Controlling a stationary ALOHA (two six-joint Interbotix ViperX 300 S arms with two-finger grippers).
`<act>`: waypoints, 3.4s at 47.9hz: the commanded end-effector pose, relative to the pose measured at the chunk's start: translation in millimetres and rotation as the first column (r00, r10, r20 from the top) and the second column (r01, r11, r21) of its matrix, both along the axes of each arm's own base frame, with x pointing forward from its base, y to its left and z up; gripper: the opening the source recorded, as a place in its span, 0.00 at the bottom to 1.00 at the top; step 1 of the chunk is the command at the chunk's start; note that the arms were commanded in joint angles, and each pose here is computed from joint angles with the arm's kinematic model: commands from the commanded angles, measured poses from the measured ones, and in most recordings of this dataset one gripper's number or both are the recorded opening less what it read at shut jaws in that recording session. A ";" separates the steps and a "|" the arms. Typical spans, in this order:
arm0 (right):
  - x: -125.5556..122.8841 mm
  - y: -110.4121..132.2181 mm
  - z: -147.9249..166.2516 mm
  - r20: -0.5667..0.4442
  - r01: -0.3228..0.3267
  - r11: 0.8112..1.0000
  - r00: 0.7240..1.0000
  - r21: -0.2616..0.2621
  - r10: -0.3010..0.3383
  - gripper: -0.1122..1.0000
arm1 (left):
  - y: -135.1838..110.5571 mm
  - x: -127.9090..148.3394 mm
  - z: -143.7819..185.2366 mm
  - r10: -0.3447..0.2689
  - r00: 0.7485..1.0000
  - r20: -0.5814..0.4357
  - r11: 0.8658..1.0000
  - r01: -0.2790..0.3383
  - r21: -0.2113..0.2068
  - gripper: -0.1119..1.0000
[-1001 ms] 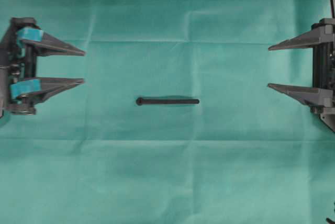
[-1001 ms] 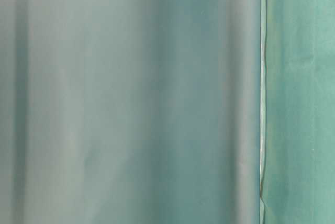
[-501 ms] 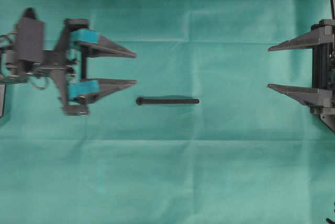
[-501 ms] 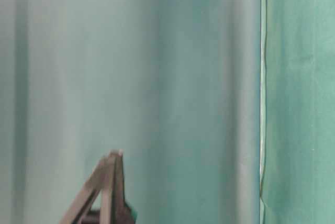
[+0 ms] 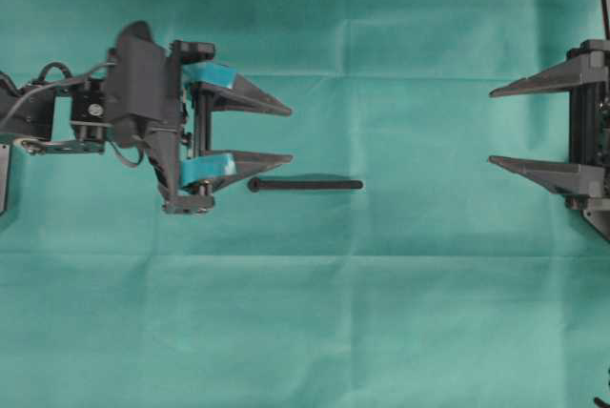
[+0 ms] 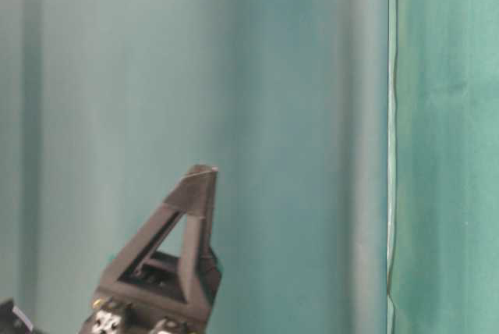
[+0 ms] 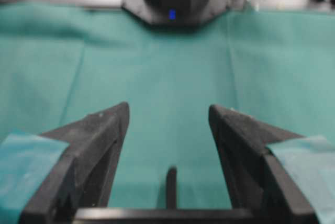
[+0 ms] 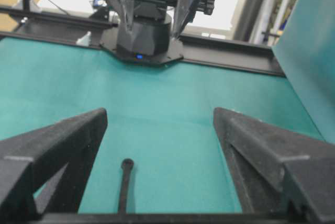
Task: Peel off the Velcro with your right arm.
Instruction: 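Move the left gripper toward the looped end of the black strap, then lower the left gripper and close it on the strap's looped end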
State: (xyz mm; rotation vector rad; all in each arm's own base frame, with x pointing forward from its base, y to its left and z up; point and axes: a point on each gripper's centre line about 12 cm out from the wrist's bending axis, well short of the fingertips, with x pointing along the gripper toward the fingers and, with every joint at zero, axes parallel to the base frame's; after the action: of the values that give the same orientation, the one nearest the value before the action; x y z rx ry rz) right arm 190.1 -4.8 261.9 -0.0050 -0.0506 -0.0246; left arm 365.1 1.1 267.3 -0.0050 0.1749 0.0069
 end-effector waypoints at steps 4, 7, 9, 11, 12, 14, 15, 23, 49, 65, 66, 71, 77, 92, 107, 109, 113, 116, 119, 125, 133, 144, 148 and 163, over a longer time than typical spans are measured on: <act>1.2 0.0 4.8 0.017 -0.001 1.000 1.000 0.000 0.001 0.66 | 0.3 8.1 4.0 0.000 0.995 -0.101 1.000 -0.001 -0.004 0.67; 1.1 -0.3 4.2 0.015 0.001 1.000 1.000 0.000 -0.001 0.66 | 0.2 9.8 0.3 -0.001 0.987 -0.163 1.000 0.000 -0.006 0.67; 1.1 -0.3 4.2 0.015 0.001 1.000 1.000 0.000 -0.001 0.66 | 0.1 11.3 -2.2 -0.002 0.978 -0.209 1.000 0.000 -0.007 0.67; 1.3 -0.3 3.9 0.014 0.001 1.000 1.000 -0.002 -0.001 0.66 | 0.0 12.7 -2.5 -0.002 0.972 -0.234 1.000 0.001 -0.007 0.67; 1.1 -0.3 4.2 0.015 0.001 1.000 1.000 0.000 -0.001 0.66 | 0.0 13.3 -3.1 -0.003 0.969 -0.247 1.000 0.001 -0.007 0.67; 1.1 -0.3 4.2 0.015 0.001 1.000 1.000 -0.002 -0.001 0.66 | -0.1 14.5 -3.4 -0.003 0.964 -0.265 1.000 0.001 -0.008 0.67; 1.3 -0.3 3.9 0.014 0.001 1.000 1.000 0.000 -0.001 0.66 | -0.1 15.2 -3.9 -0.003 0.962 -0.274 1.000 0.001 -0.009 0.67; 1.3 -0.3 4.1 0.015 0.001 1.000 1.000 0.000 -0.001 0.66 | -0.7 20.3 -9.1 -0.005 0.952 -0.305 1.000 0.004 -0.007 0.67; 1.5 -0.3 2.6 0.012 0.001 1.000 1.000 0.000 -0.001 0.66 | 0.6 35.6 -53.1 -0.003 0.923 -0.385 1.000 0.001 -0.004 0.67; 1.0 -0.2 1.3 0.012 0.001 1.000 1.000 0.001 -0.001 0.66 | 1.9 43.5 -87.5 0.001 0.888 -0.460 1.000 -0.005 -0.008 0.67; 1.0 -0.2 1.3 0.012 0.001 1.000 1.000 0.001 -0.001 0.66 | 1.9 43.9 -89.8 0.001 0.886 -0.465 1.000 -0.006 -0.010 0.67; 1.0 -0.2 1.3 0.012 0.001 1.000 1.000 0.001 -0.001 0.66 | 1.3 46.9 -103.1 0.000 0.874 -0.486 1.000 -0.005 -0.010 0.67; 0.9 -0.2 0.7 0.011 0.001 1.000 1.000 0.001 -0.001 0.66 | 1.4 49.7 -113.6 0.000 0.865 -0.502 1.000 -0.005 -0.009 0.67; 0.0 0.0 -1.0 0.009 0.000 1.000 1.000 0.003 0.000 0.66 | 1.4 49.5 -138.3 0.000 0.834 -0.552 1.000 -0.006 -0.009 0.67; -1.2 -0.2 -2.2 0.020 0.001 1.000 1.000 0.001 -0.001 0.66 | 2.0 50.4 -153.7 0.001 0.815 -0.579 1.000 -0.010 -0.012 0.67; -1.2 -0.2 -2.2 0.020 0.001 1.000 1.000 0.001 -0.001 0.66 | 2.0 49.8 -154.9 0.001 0.812 -0.583 1.000 -0.010 -0.012 0.66; -1.3 -0.2 -2.9 0.018 0.001 1.000 1.000 0.001 -0.001 0.66 | 2.0 49.4 -155.3 0.001 0.811 -0.584 1.000 -0.010 -0.012 0.66; -1.3 -0.2 -2.9 0.018 0.001 1.000 1.000 0.001 -0.001 0.66 | 2.0 49.5 -155.2 0.001 0.812 -0.583 1.000 -0.010 -0.012 0.66; -1.3 0.1 -2.9 0.018 -0.001 1.000 1.000 0.000 0.001 0.66 | 1.4 49.8 -154.9 0.000 0.812 -0.583 1.000 -0.008 -0.012 0.66; -1.4 0.1 -3.5 0.017 -0.001 1.000 1.000 0.001 0.001 0.66 | 1.4 49.4 -155.3 0.000 0.811 -0.584 1.000 -0.008 -0.012 0.65; -1.7 -0.2 -4.7 0.014 0.001 1.000 1.000 0.001 -0.001 0.66 | 1.4 49.4 -155.3 0.000 0.811 -0.584 1.000 -0.007 -0.011 0.45; -2.0 -0.1 -5.9 0.011 0.001 1.000 1.000 0.001 -0.001 0.66 | -0.6 48.4 -147.7 -0.004 0.818 -0.576 1.000 -0.001 -0.010 0.19; -2.1 -0.1 -6.6 0.009 0.001 1.000 1.000 0.001 -0.001 0.66 | -0.6 47.9 -141.2 -0.004 0.824 -0.567 1.000 -0.001 -0.010 0.19; -1.8 -0.2 -3.3 0.017 0.001 1.000 1.000 0.000 -0.001 0.66 | -0.6 43.5 -104.5 -0.005 0.859 -0.511 1.000 0.000 -0.010 0.19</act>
State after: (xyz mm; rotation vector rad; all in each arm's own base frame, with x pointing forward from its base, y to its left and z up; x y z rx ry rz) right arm 186.2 -4.4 249.4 -0.0033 -0.0398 -0.0229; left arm 406.9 1.1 134.9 -0.0131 0.7792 0.0069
